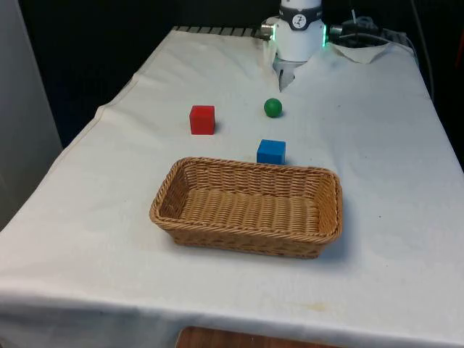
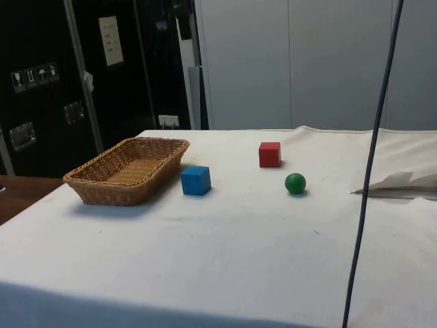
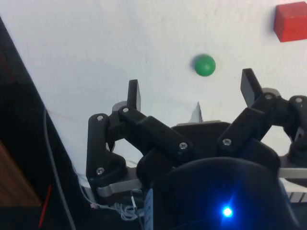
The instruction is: Place all non-red objects into the basket.
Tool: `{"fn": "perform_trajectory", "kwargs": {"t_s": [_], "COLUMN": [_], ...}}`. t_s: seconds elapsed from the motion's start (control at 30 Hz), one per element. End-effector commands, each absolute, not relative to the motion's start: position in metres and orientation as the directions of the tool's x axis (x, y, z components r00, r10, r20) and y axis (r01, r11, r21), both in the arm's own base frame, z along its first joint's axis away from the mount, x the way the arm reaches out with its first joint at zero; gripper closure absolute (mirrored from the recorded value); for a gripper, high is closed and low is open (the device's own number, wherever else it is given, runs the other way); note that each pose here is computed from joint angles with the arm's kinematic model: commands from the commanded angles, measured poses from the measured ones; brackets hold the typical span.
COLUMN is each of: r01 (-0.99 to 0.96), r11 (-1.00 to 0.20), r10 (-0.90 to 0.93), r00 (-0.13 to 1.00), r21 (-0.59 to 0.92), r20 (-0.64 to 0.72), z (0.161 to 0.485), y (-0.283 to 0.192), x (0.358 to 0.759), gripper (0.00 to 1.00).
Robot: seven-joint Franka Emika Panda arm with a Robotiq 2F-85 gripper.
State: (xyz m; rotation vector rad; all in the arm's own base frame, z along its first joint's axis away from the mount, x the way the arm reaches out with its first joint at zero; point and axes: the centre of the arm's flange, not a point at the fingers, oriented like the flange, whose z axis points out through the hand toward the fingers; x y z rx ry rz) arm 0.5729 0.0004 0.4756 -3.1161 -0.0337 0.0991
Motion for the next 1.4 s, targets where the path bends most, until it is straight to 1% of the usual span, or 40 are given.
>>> {"fn": "perform_trajectory", "kwargs": {"t_s": [0.0, 0.3, 0.5, 1.03, 1.37], "r01": [0.021, 0.008, -0.004, 0.000, 0.000], "r11": [-1.000, -1.000, -1.000, -1.000, -1.000], "r10": [0.022, 0.008, -0.004, 0.000, 0.000], "r00": [0.998, 1.000, 1.000, 1.000, 1.000], "r21": [-0.024, -0.006, -0.004, -0.009, -0.007], "r20": [-0.060, -0.027, -0.006, -0.010, 0.005], "z": [0.473, 0.456, 0.438, 0.428, 0.408], "y": [0.000, -0.001, -0.002, -0.002, -0.003], "x": [0.573, 0.575, 0.572, 0.571, 0.571], "gripper": [0.00, 0.00, 0.00, 0.00, 0.00]}}
